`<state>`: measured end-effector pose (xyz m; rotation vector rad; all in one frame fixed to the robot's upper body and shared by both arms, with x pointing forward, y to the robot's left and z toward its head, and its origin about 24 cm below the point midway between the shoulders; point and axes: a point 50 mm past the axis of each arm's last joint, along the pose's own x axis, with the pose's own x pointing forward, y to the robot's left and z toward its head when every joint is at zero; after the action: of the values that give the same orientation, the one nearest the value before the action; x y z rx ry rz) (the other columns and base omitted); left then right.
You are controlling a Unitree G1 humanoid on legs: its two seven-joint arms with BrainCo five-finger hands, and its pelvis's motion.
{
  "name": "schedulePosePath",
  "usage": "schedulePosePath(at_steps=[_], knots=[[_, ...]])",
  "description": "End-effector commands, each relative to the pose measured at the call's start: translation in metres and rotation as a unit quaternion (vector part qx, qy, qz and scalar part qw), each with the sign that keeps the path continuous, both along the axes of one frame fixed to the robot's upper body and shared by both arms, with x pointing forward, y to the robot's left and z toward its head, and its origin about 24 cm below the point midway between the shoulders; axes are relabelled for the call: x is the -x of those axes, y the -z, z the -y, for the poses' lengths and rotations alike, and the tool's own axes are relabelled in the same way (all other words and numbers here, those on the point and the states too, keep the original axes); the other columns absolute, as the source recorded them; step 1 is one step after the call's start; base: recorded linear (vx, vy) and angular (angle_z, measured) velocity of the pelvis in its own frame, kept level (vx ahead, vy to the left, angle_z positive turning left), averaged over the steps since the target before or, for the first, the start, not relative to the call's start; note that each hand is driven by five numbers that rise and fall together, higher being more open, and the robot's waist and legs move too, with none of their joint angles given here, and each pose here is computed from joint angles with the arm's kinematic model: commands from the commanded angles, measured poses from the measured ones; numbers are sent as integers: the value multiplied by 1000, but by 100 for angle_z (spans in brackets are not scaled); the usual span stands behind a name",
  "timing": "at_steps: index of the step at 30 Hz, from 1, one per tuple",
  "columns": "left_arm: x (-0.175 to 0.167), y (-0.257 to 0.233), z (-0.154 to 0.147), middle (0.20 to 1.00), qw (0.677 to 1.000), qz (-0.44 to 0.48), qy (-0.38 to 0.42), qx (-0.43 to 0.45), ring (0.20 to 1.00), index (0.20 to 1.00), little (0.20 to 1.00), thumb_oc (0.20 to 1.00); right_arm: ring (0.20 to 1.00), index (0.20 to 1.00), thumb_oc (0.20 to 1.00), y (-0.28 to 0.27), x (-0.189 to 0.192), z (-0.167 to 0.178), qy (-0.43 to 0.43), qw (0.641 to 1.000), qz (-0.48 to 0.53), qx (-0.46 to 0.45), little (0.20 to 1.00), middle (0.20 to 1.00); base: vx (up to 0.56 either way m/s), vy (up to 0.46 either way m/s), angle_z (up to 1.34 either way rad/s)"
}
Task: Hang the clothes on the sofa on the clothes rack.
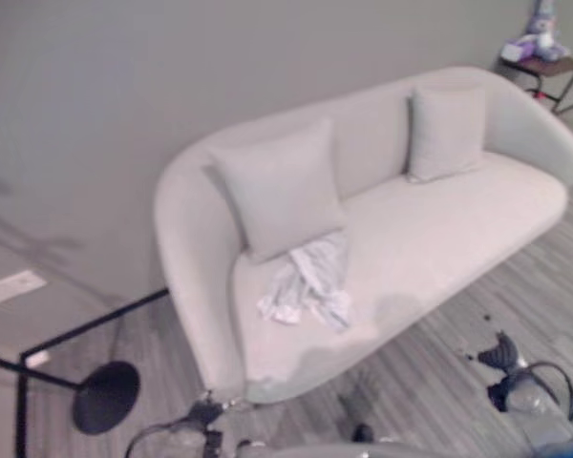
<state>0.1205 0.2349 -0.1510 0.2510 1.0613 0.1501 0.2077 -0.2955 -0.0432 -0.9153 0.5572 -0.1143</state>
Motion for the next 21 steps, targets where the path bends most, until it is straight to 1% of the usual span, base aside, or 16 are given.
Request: schedulePosePath(at_steps=[1,3,4,5,6,7,9,11,13,14,15,17,18,21], knots=[[-34,-11,7,1000,998,52,24,-6,1000,1000,1000,1000,1000,1000,1000,-36,-47,-6,-53,996,70,28,1000,1000,179,-42,-38],[-38,-12,8,1000,998,50,40,-11,1000,1000,1000,1000,1000,1000,1000,-40,-62,-9,-58,996,70,21,1000,1000,183,-6,-24],[-37,-11,5,1000,998,38,44,-18,1000,1000,1000,1000,1000,1000,1000,-44,-76,-16,-66,995,71,24,1000,1000,118,8,-13],[-38,-11,5,1000,998,39,42,-19,1000,1000,1000,1000,1000,1000,1000,-45,-78,-17,-67,995,72,24,1000,1000,203,18,-20],[-22,-7,-8,1000,999,4,18,-35,1000,1000,1000,1000,1000,1000,1000,-48,-94,-50,-127,990,68,4,1000,1000,140,7,-12],[-22,-7,-8,1000,999,4,18,-35,1000,1000,1000,1000,1000,1000,1000,-48,-94,-50,-127,990,68,4,1000,1000,293,13,-14],[9,0,-23,1000,998,-47,0,-53,1000,1000,1000,1000,1000,1000,1000,-55,-101,-67,-182,980,72,24,1000,1000,271,17,2],[24,1,-31,1000,996,-68,-23,-61,1000,1000,1000,1000,1000,1000,1000,-59,-107,-78,-203,975,87,39,1000,1000,172,51,21],[33,2,-35,1000,994,-67,-57,-61,1000,1000,1000,1000,1000,1000,1000,-69,-119,-80,-199,969,115,89,1000,1000,68,67,9],[32,2,-36,1000,994,-67,-58,-61,1000,1000,1000,1000,1000,1000,1000,-69,-119,-80,-200,969,116,89,1000,1000,-23,102,-18],[35,1,-37,1000,992,-59,-86,-64,1000,1000,1000,1000,1000,1000,1000,-75,-128,-85,-174,968,148,100,1000,1000,-48,97,-10],[37,2,-37,1000,991,-54,-106,-65,1000,1000,1000,1000,1000,1000,1000,-84,-139,-88,-156,969,166,98,1000,1000,-70,100,8],[34,1,-37,1000,990,-48,-112,-66,1000,1000,1000,1000,1000,1000,1000,-90,-145,-91,-153,967,174,108,1000,1000,-56,49,10],[34,1,-37,1000,989,-45,-120,-67,1000,1000,1000,1000,1000,1000,1000,-93,-148,-94,-157,964,181,120,1000,1000,-30,32,19]])
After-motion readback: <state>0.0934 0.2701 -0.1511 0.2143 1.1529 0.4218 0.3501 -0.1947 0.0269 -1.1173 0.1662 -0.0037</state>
